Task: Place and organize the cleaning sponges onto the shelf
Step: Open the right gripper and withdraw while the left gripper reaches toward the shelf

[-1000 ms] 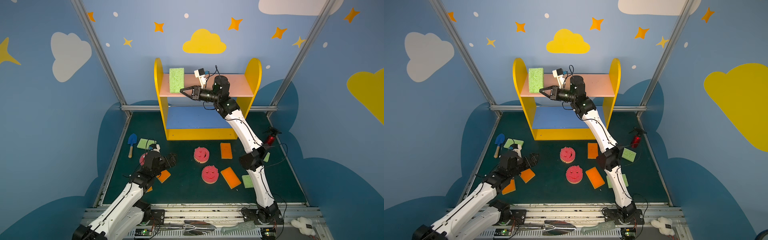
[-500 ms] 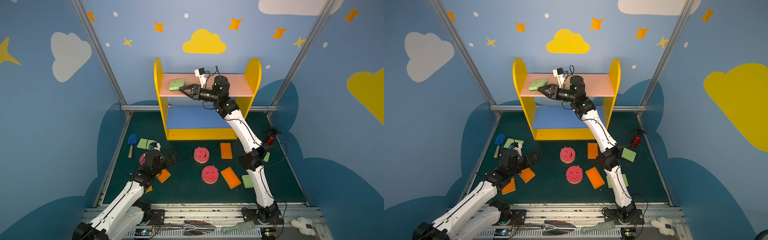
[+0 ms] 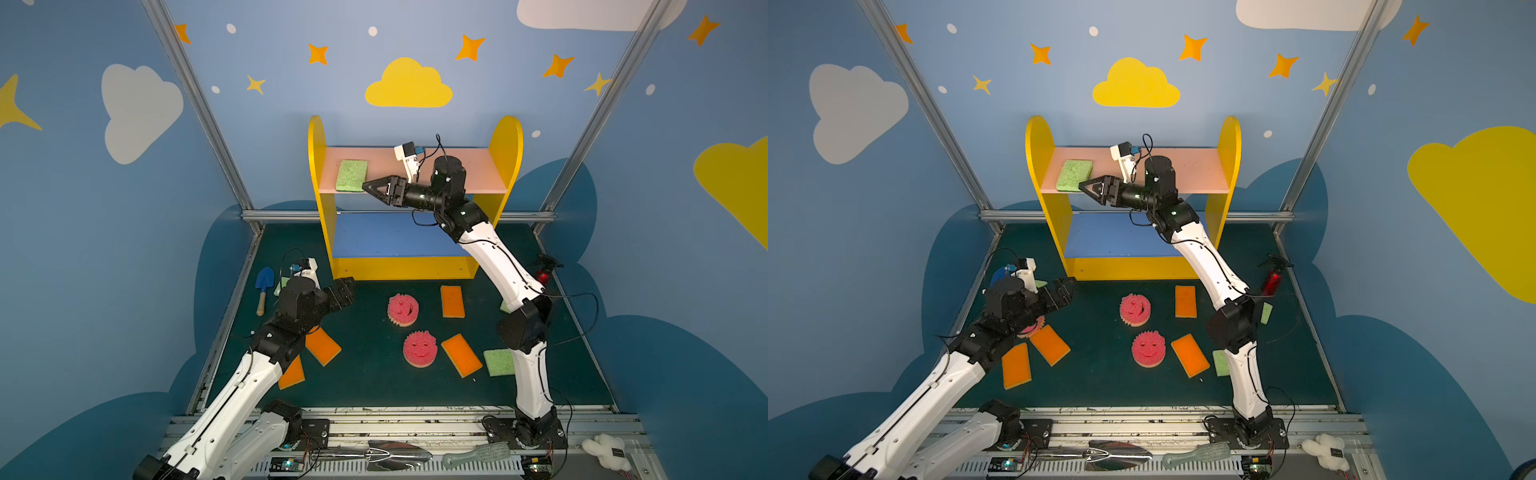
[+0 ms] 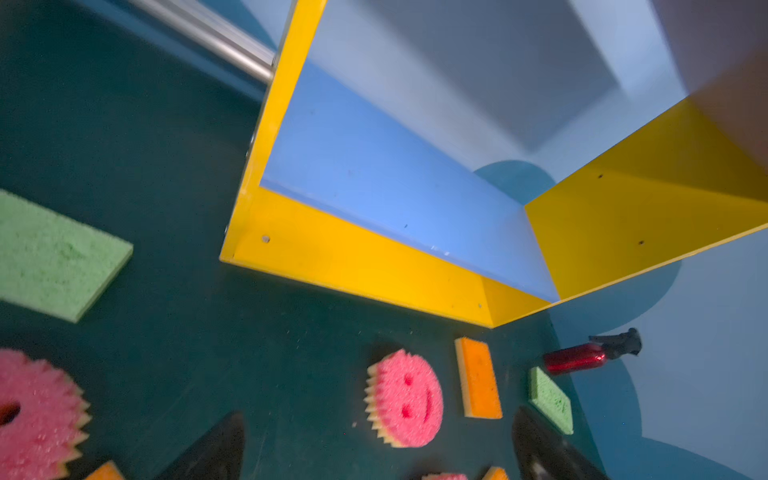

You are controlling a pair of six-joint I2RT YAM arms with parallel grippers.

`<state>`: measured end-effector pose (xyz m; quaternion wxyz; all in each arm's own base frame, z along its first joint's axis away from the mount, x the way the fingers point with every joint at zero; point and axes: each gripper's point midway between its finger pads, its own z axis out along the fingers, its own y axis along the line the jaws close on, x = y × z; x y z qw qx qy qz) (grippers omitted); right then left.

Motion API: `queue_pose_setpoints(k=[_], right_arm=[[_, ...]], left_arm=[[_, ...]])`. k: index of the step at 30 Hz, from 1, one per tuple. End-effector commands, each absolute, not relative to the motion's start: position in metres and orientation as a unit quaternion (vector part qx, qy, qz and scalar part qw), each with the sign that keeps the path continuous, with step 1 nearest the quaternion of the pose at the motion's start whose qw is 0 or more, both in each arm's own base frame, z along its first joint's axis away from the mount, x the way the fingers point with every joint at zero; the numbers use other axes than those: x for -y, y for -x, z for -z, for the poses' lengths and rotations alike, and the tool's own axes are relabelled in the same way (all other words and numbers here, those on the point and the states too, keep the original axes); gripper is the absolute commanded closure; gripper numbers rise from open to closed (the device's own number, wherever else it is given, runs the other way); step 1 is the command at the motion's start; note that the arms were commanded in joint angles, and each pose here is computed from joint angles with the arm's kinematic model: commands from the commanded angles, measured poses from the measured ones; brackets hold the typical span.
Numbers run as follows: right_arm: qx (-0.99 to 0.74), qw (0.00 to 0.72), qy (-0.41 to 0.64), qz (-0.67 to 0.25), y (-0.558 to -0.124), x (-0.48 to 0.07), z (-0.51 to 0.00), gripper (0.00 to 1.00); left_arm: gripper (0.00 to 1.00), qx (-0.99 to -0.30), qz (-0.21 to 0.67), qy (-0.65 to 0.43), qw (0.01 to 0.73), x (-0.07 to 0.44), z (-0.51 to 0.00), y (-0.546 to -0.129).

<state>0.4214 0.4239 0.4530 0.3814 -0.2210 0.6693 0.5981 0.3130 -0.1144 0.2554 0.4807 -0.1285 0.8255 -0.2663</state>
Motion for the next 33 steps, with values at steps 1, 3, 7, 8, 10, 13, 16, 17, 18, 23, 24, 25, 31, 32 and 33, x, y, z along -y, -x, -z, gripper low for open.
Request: queue_pose_setpoints(k=[1,3,7,8,10,13,16,17,18,23,24,25,31,32,33], right_arm=[[-0.667,0.41,0.23,-0.578,-0.414,-0.409,-0.465,0.23],[-0.668,0.414,0.232,-0.574,-0.408,-0.403,-0.468,0.22],[-0.668,0.427,0.241,-0.56,-0.392,-0.385,-0.473,0.21],[-0.668,0.431,0.243,-0.555,-0.386,-0.379,-0.473,0.2],[-0.675,0.438,0.244,-0.542,-0.378,-0.367,-0.469,0.19],[-0.695,0.448,0.238,-0.509,-0.367,-0.345,-0.453,0.17],[-0.713,0.458,0.218,-0.484,-0.361,-0.322,-0.431,0.16],[-0.718,0.463,0.208,-0.476,-0.359,-0.314,-0.423,0.15],[-0.721,0.467,0.202,-0.471,-0.357,-0.308,-0.417,0.15],[-0.737,0.472,0.179,-0.449,-0.343,-0.277,-0.383,0.14],[-0.739,0.474,0.177,-0.445,-0.341,-0.273,-0.378,0.14],[-0.741,0.475,0.177,-0.439,-0.338,-0.269,-0.374,0.14],[-0.753,0.472,0.169,-0.426,-0.334,-0.258,-0.355,0.13],[-0.753,0.472,0.169,-0.426,-0.335,-0.259,-0.355,0.13],[-0.753,0.472,0.17,-0.426,-0.336,-0.259,-0.354,0.13]], left_arm=[[0.0,-0.811,0.241,0.104,0.523,0.11,-0.3,-0.321],[0.0,-0.798,0.234,0.085,0.55,0.11,-0.329,-0.328],[0.0,-0.784,0.221,0.035,0.579,0.119,-0.385,-0.34],[0.0,-0.781,0.22,0.025,0.583,0.122,-0.4,-0.344],[0.0,-0.789,0.208,0.01,0.578,0.126,-0.417,-0.353],[0.0,-0.798,0.18,-0.011,0.575,0.132,-0.437,-0.368],[0.0,-0.802,0.162,-0.038,0.574,0.144,-0.455,-0.382],[0.0,-0.803,0.153,-0.048,0.574,0.15,-0.461,-0.387],[0.0,-0.803,0.144,-0.059,0.575,0.155,-0.468,-0.392],[0.0,-0.816,0.084,-0.091,0.564,0.17,-0.481,-0.421],[0.0,-0.817,0.072,-0.091,0.565,0.169,-0.483,-0.425],[0.0,-0.818,0.058,-0.092,0.565,0.167,-0.484,-0.429],[0.0,-0.82,0.033,-0.096,0.564,0.17,-0.48,-0.448],[0.0,-0.821,0.031,-0.094,0.562,0.17,-0.477,-0.451],[0.0,-0.823,0.028,-0.091,0.561,0.169,-0.475,-0.453]])
